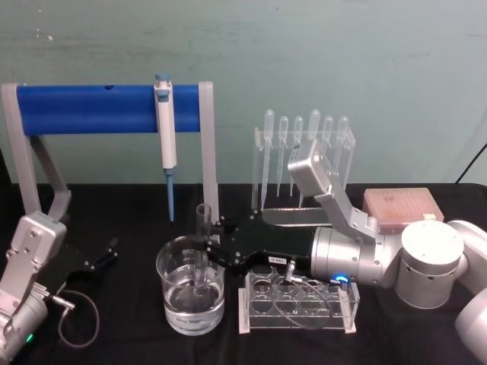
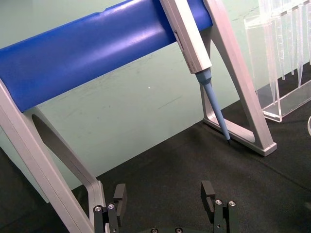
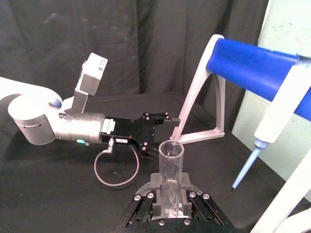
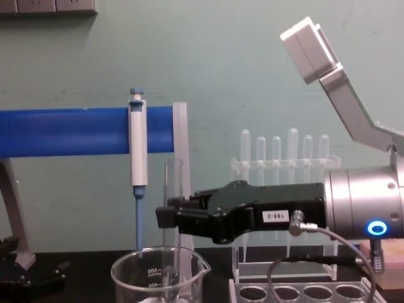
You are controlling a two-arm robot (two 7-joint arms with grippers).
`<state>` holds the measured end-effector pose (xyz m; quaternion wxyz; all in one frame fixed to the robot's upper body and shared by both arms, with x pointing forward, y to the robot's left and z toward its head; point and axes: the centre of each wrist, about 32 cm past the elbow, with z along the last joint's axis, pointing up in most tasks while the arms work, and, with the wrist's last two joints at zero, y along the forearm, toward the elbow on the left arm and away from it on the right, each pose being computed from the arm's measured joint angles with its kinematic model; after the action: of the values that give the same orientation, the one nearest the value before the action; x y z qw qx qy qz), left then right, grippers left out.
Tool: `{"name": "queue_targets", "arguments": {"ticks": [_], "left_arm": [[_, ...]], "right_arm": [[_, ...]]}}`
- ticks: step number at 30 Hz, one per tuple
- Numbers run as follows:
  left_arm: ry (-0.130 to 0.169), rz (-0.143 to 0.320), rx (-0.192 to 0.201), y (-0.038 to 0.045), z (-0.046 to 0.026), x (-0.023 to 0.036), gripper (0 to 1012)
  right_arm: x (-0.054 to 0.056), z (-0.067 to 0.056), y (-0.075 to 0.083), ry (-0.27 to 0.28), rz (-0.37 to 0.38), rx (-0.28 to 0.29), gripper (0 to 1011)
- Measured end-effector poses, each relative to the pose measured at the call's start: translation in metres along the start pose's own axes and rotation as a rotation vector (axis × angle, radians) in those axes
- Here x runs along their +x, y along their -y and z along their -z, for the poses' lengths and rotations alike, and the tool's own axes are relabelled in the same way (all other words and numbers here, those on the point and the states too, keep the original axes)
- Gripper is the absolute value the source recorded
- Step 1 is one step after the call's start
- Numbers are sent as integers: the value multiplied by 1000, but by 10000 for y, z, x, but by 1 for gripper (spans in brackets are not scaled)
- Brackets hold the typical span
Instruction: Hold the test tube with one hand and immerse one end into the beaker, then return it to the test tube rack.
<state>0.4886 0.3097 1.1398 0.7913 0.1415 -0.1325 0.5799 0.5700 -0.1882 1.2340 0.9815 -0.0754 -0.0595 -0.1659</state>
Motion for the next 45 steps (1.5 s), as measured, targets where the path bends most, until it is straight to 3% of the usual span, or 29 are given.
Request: {"name": "queue_targets", "arguments": {"ticks": [14,45], "left_arm": [[0,0,0,0,0,0,1000],[0,0,0,0,0,0,1000]], "right_arm": [[-10,118,-33,-2,-5,-19,224],[-6,131,-44,-6,-6,-21,224]]}}
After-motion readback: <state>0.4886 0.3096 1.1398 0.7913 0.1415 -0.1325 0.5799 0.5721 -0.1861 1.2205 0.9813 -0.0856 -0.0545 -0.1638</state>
